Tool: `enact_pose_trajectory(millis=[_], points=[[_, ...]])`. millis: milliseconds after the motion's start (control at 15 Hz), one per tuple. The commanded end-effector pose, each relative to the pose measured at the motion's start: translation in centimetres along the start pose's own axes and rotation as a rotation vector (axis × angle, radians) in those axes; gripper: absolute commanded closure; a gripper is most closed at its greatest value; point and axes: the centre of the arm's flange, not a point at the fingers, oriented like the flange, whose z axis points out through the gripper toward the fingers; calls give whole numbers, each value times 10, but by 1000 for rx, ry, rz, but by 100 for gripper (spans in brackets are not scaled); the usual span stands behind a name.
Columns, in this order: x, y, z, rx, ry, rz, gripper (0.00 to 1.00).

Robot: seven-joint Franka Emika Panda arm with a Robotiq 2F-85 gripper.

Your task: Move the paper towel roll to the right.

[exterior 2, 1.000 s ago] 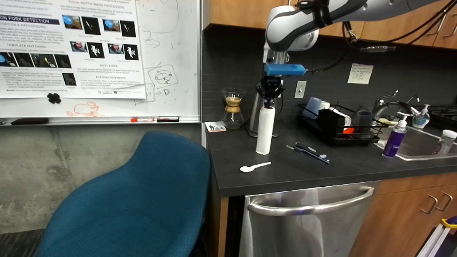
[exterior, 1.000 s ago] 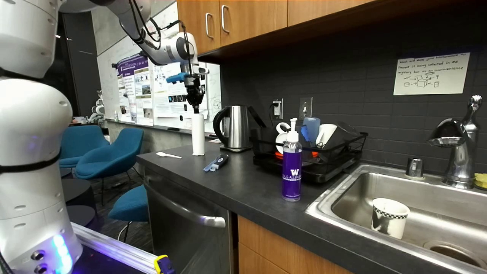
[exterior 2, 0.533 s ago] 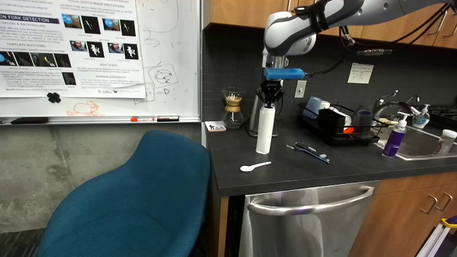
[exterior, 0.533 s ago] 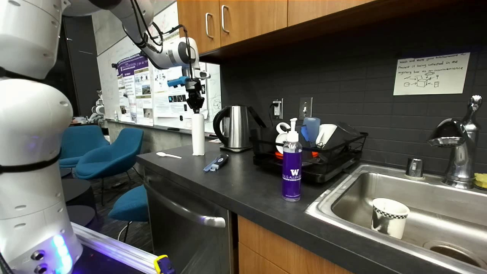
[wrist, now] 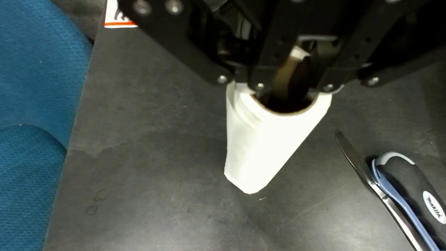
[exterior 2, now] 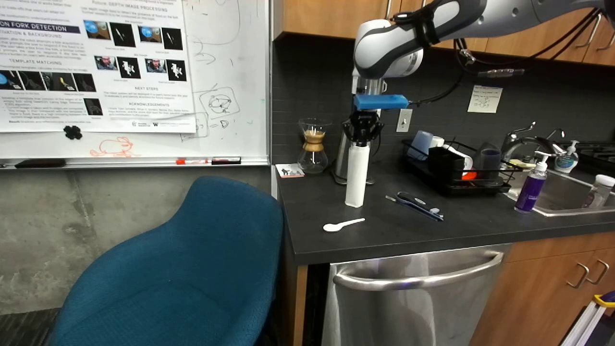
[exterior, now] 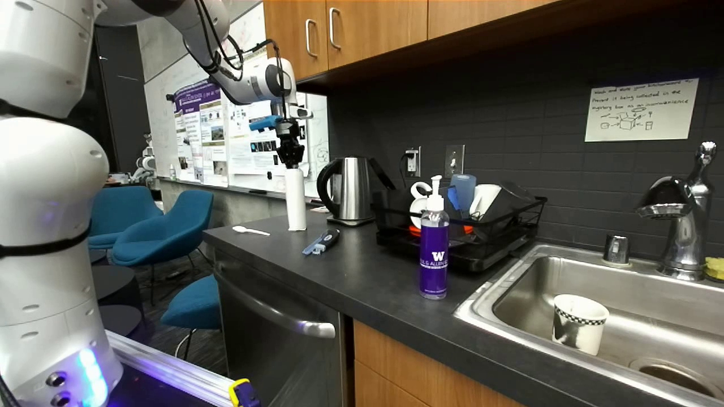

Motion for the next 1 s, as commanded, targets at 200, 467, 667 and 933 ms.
enact_pose_trajectory(millis=[200,467,667,933], points=[[-5,-6,-26,16,2,-4,49],[-11,-9,-38,32,8,-22,49],[-17,-10,-46,31,13,-24,49],[-32,-12,-56,34,18,-23,49]])
